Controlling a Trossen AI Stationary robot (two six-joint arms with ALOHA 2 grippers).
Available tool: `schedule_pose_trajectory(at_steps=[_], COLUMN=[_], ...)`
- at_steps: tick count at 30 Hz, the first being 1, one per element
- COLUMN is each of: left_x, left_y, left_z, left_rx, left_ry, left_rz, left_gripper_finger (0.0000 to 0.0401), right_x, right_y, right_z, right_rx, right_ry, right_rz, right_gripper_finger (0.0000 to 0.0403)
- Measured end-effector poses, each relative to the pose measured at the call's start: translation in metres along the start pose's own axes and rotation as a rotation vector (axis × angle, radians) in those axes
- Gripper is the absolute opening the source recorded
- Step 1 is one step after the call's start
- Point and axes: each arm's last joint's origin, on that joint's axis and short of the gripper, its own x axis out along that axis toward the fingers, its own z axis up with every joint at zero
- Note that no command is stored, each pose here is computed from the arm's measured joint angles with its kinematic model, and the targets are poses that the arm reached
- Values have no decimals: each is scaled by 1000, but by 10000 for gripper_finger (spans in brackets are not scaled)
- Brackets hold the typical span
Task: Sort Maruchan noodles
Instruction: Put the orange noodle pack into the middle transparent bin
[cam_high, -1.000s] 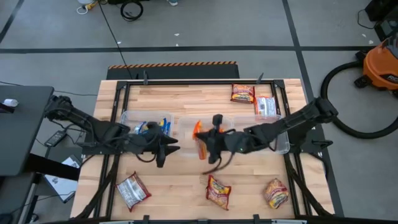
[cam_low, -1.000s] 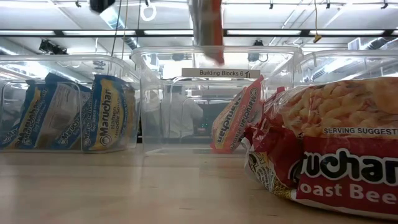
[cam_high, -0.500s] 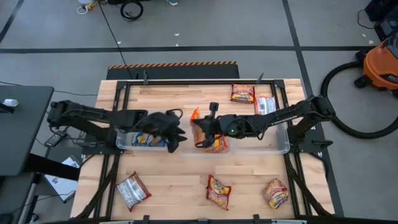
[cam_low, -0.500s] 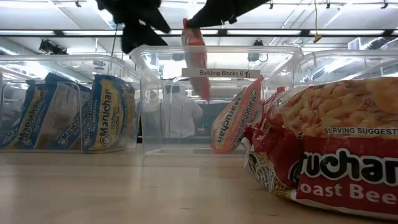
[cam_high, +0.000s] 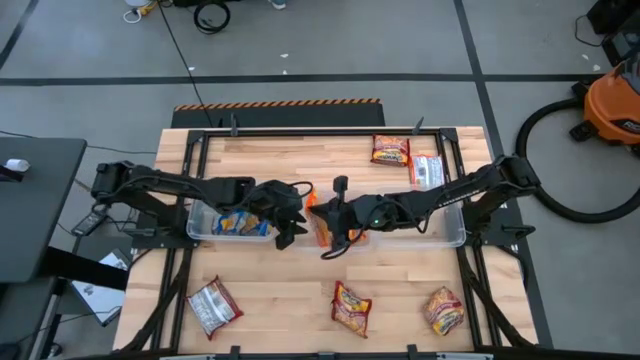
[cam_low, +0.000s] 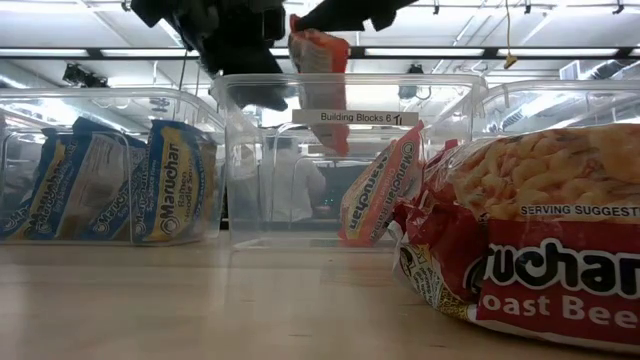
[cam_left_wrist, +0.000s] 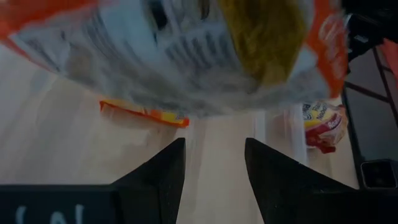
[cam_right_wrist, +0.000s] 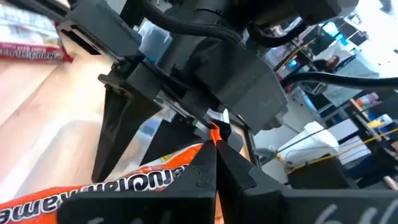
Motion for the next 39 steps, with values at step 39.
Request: schedule_pose_trajectory(at_steps=[39], left_x=[-41], left_y=[-7], left_z=[14], left_rx=[-92], left_ry=[-108], left_rz=[-151], left_gripper_finger=[172], right_x=[-28], right_y=[30], right_z=[38], right_rx=[-348], right_ry=[-58], right_rz=[-5], right_gripper_finger=[4])
